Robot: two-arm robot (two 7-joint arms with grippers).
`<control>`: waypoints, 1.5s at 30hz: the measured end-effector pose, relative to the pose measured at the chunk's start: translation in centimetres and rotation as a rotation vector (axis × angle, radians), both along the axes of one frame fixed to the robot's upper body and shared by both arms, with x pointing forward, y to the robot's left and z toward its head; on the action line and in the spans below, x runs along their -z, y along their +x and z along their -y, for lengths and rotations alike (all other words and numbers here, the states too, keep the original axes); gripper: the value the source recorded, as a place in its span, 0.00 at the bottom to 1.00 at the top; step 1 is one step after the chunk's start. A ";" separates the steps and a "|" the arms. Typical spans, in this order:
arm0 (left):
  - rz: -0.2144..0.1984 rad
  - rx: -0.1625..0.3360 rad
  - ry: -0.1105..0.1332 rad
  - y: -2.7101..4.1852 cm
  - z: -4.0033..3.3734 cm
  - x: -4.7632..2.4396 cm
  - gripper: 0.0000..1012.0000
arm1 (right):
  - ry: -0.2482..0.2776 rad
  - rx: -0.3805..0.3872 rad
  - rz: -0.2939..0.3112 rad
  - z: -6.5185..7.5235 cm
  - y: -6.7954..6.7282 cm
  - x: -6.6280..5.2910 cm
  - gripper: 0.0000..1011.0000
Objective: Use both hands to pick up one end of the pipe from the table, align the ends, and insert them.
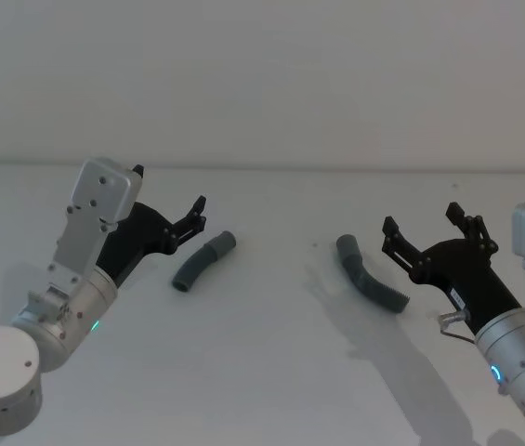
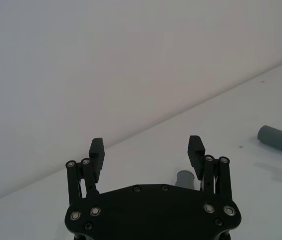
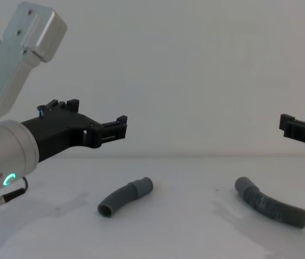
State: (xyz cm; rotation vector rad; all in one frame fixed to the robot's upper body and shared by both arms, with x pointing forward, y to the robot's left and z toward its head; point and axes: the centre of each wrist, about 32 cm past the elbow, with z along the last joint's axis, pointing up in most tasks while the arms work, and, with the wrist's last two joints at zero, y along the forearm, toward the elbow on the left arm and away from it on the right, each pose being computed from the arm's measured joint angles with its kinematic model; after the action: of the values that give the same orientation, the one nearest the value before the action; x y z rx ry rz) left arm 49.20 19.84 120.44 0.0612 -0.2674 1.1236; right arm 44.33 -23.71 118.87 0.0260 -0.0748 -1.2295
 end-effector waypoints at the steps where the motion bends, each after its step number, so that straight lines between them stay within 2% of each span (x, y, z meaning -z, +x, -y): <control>1: 0.000 0.000 0.000 0.00 0.00 0.00 0.99 | 0.000 0.000 0.000 0.0 0.0 0.0 0.98; 45: 0.000 0.000 0.000 0.00 0.00 0.00 0.99 | 0.000 0.000 0.000 0.0 0.0 0.0 0.98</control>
State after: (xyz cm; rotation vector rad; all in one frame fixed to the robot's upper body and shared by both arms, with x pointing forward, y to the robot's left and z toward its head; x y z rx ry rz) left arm 49.20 19.84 120.44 0.0612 -0.2675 1.1237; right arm 44.33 -23.71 118.87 0.0260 -0.0748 -1.2295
